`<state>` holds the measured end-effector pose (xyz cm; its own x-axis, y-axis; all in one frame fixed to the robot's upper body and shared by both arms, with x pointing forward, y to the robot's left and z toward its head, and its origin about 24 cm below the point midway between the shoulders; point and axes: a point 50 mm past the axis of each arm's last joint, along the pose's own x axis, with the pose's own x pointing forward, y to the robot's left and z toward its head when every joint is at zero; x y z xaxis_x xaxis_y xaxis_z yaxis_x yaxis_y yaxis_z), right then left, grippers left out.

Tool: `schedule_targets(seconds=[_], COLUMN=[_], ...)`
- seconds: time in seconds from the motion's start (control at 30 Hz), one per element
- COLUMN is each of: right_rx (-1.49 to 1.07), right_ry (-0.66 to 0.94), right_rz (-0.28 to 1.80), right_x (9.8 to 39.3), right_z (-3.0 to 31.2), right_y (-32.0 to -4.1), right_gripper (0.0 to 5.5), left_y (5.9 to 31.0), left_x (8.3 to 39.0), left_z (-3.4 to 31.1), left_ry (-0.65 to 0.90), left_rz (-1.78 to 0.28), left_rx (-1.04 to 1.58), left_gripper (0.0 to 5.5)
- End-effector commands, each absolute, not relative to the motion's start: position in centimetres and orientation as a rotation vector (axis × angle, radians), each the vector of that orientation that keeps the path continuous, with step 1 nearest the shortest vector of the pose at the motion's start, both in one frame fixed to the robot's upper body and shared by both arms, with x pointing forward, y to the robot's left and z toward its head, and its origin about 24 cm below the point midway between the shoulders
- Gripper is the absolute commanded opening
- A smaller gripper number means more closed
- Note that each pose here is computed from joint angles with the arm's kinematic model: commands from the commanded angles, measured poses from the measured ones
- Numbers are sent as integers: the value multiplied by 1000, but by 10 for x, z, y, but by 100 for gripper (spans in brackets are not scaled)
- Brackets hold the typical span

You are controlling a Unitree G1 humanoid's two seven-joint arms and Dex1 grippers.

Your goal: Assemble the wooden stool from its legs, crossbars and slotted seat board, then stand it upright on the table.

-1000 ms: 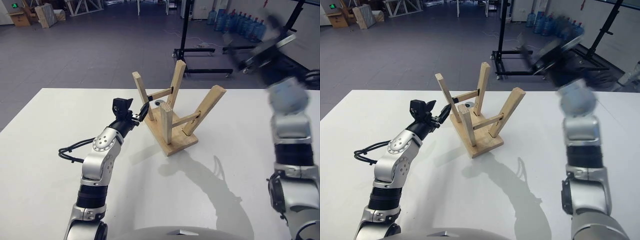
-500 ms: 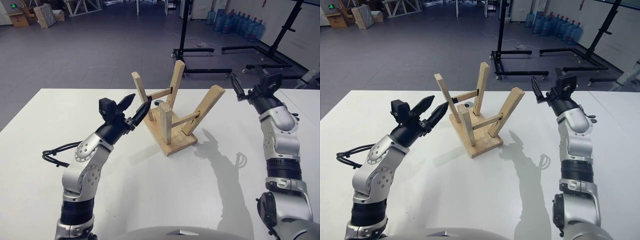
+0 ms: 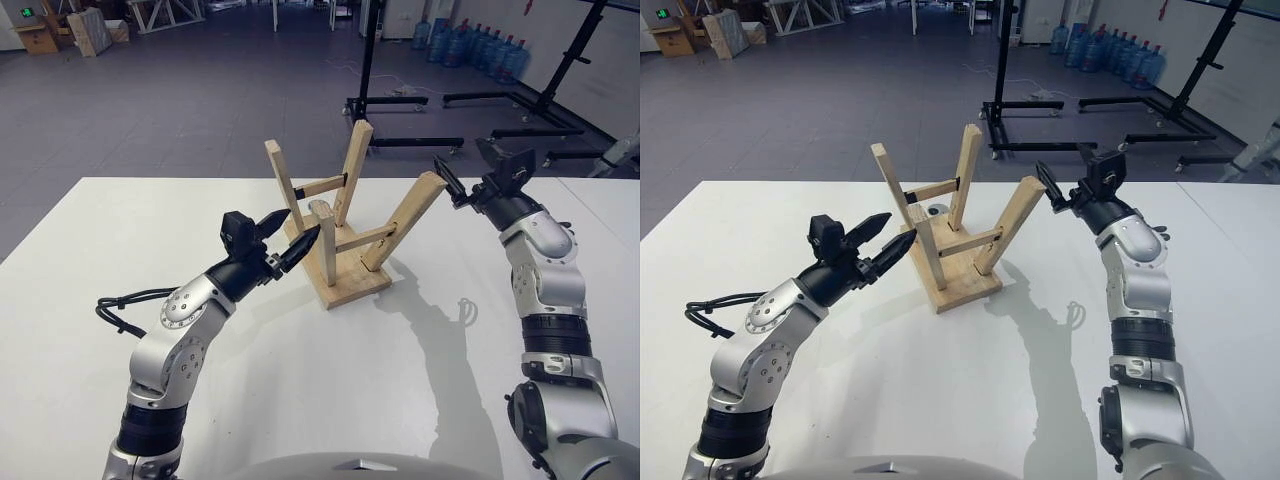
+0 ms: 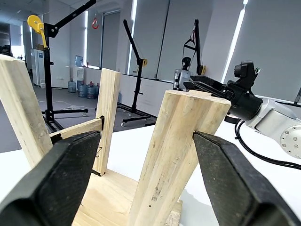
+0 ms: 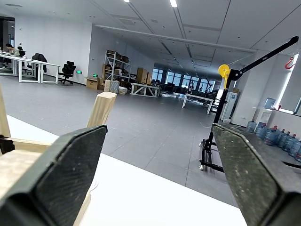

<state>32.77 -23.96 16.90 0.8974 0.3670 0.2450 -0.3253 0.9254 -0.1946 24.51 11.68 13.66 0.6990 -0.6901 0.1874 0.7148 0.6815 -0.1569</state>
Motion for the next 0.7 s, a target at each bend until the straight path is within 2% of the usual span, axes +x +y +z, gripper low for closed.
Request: schedule_targets(seconds=[0.03, 0.2, 0.33, 0.7], right_rx=[-166, -164, -95, -119], right_ry=[-236, -253, -283, -242], right_rz=[532, 530, 621, 751], right_x=[326, 327, 323, 319], right_z=[155, 159, 169, 160], right_y=[-212, -209, -193, -158], right_gripper=[413, 413, 413, 413], left_y=[96, 93, 92, 80], left_x=[248, 252, 253, 255], left_z=[137, 135, 132, 138], left_ry=[-97, -89, -80, -111], left_rz=[-894, -921, -927, -961], left_rx=[-204, -180, -161, -157], left_gripper=[360, 360, 360, 360])
